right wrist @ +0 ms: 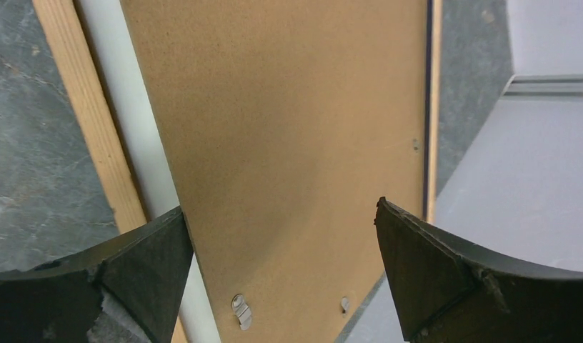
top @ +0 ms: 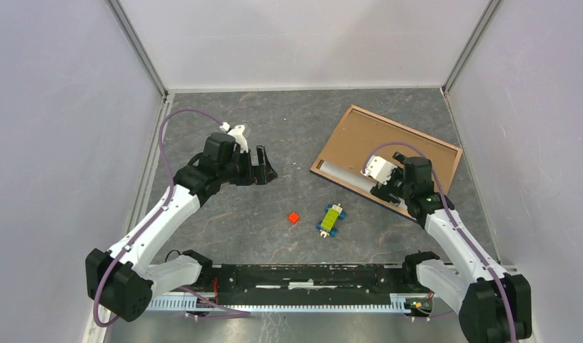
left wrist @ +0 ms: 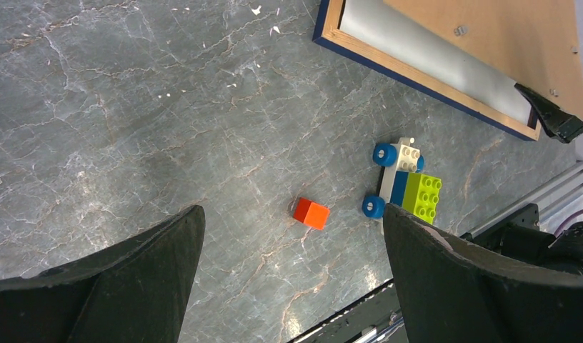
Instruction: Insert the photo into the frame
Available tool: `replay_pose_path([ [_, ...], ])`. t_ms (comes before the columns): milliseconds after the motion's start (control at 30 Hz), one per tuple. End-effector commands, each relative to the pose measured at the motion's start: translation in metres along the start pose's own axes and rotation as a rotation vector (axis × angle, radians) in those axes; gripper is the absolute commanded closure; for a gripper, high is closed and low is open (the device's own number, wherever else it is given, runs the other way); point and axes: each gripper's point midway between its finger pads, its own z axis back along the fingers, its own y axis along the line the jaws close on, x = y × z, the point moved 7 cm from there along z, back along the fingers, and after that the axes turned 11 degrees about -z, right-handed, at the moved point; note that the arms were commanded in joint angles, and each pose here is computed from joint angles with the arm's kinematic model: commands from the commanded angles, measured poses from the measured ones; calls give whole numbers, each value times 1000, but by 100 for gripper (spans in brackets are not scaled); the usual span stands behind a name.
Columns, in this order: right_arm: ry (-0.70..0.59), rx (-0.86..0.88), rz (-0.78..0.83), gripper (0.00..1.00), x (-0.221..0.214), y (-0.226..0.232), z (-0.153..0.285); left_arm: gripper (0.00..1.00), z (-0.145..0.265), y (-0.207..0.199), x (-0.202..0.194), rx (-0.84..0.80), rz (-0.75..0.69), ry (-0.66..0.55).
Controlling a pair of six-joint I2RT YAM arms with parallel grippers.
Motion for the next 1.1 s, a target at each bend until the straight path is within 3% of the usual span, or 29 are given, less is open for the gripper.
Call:
replay_pose_path([
  [0, -61, -26, -104, 2, 19, -11, -1, 0, -1, -2, 4, -36, -36, -39],
  [633, 141, 41, -228, 2, 3, 0, -31, 0, 0, -2, 5, -35, -39, -48],
  [1067, 185, 119, -196, 2, 13, 1, -26, 0, -2, -2, 4, -34, -43, -41],
])
